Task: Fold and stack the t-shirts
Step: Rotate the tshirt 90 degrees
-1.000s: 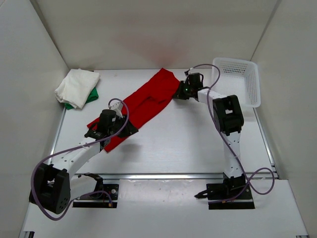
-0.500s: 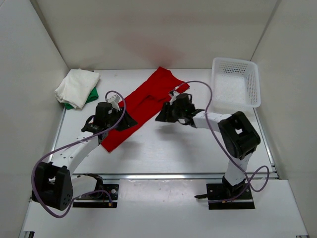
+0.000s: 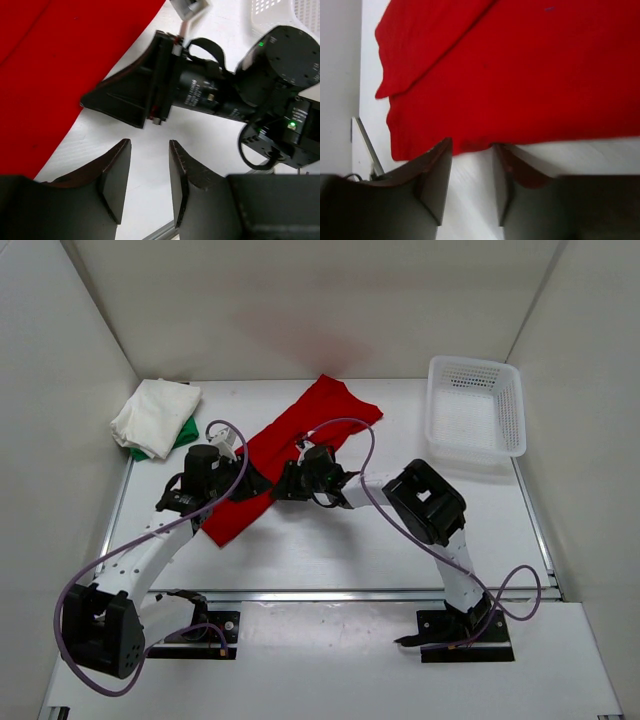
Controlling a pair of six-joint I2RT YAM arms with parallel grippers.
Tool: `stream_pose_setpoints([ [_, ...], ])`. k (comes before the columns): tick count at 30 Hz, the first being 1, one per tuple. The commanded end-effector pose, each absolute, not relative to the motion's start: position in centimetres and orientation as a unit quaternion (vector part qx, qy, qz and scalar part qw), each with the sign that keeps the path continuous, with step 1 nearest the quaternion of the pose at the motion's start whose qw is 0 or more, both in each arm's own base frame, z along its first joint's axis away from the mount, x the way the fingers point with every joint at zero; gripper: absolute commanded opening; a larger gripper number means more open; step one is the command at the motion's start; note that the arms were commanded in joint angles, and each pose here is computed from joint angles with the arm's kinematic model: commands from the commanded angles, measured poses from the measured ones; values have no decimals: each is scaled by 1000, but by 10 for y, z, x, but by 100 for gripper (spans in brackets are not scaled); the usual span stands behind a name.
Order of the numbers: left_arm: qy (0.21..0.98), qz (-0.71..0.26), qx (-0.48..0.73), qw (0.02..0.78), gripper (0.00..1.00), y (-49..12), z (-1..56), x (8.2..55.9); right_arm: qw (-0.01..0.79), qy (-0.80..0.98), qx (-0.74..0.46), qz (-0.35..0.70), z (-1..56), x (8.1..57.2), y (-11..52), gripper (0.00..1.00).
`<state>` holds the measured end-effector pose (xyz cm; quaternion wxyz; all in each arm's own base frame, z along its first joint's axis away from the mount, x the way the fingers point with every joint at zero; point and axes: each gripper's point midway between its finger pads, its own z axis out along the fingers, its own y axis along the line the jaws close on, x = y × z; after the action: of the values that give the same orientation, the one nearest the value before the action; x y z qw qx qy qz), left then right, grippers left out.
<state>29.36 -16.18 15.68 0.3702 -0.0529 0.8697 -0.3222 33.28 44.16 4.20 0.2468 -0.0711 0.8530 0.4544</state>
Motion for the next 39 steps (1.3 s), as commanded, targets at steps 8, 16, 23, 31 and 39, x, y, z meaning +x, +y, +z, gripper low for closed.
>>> stream_pose_setpoints([
  [8, 867, -314, -40, 384, 47, -159, 163, 291, 234, 872, -6, 431, 23, 345, 399, 0],
  [16, 890, -323, -23, 320, 46, -180, 115, 261, 165, 890, 7, 426, 27, 310, 250, 0],
  [23, 922, -287, 11, 261, 67, -181, 65, 219, 241, 896, 20, 373, 55, 307, 193, 41],
  [31, 933, -262, 38, 244, 62, -188, 43, 201, 207, 911, 18, 357, 34, 215, 193, 41],
  [39, 941, -256, 45, 219, 59, -190, 23, 186, 156, 911, 28, 382, 17, 154, 207, 42],
])
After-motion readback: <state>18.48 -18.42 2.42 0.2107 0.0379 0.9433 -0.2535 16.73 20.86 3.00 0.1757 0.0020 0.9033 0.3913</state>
